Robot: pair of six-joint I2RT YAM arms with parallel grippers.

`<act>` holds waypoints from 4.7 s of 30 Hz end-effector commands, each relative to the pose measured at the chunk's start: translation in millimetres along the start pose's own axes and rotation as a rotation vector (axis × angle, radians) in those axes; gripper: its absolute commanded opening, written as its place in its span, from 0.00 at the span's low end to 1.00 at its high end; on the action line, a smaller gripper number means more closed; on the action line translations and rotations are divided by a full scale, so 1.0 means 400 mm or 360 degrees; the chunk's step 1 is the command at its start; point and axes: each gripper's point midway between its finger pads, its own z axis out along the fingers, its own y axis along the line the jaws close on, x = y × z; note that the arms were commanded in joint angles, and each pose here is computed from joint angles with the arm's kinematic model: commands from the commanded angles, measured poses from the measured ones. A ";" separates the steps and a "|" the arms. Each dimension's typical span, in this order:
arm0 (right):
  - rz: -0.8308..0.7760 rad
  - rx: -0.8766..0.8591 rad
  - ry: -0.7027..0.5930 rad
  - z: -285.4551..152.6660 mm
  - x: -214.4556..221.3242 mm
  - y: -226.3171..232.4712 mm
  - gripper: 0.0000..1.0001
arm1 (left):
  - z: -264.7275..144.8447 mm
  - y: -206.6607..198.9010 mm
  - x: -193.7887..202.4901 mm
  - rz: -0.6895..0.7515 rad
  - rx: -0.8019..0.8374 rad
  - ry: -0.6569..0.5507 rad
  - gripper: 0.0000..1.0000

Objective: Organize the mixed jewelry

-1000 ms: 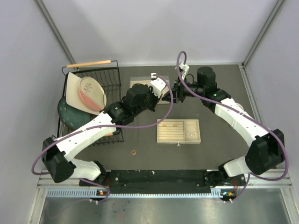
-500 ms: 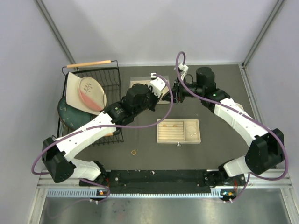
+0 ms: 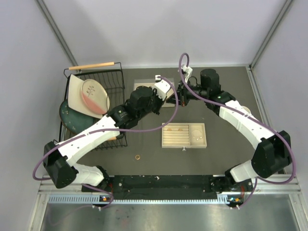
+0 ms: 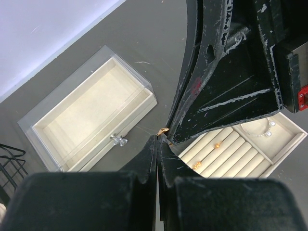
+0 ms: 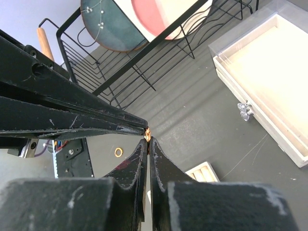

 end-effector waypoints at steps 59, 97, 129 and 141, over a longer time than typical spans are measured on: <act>-0.0415 -0.0406 0.0002 -0.116 -0.034 0.234 0.00 | -0.170 -0.142 -0.095 -0.0012 0.1355 -0.0288 0.40; -0.0459 -0.0289 0.0028 -0.095 -0.003 0.202 0.00 | -0.175 -0.160 -0.108 -0.0091 0.1454 -0.0292 0.00; -0.0561 0.0207 -0.0077 -0.269 -0.018 0.102 0.44 | -0.044 -0.076 0.125 0.0194 0.1144 0.0040 0.00; -0.0301 0.0827 -0.0128 -0.412 0.066 -0.116 0.42 | 0.065 -0.134 0.310 0.0445 0.1127 0.0433 0.00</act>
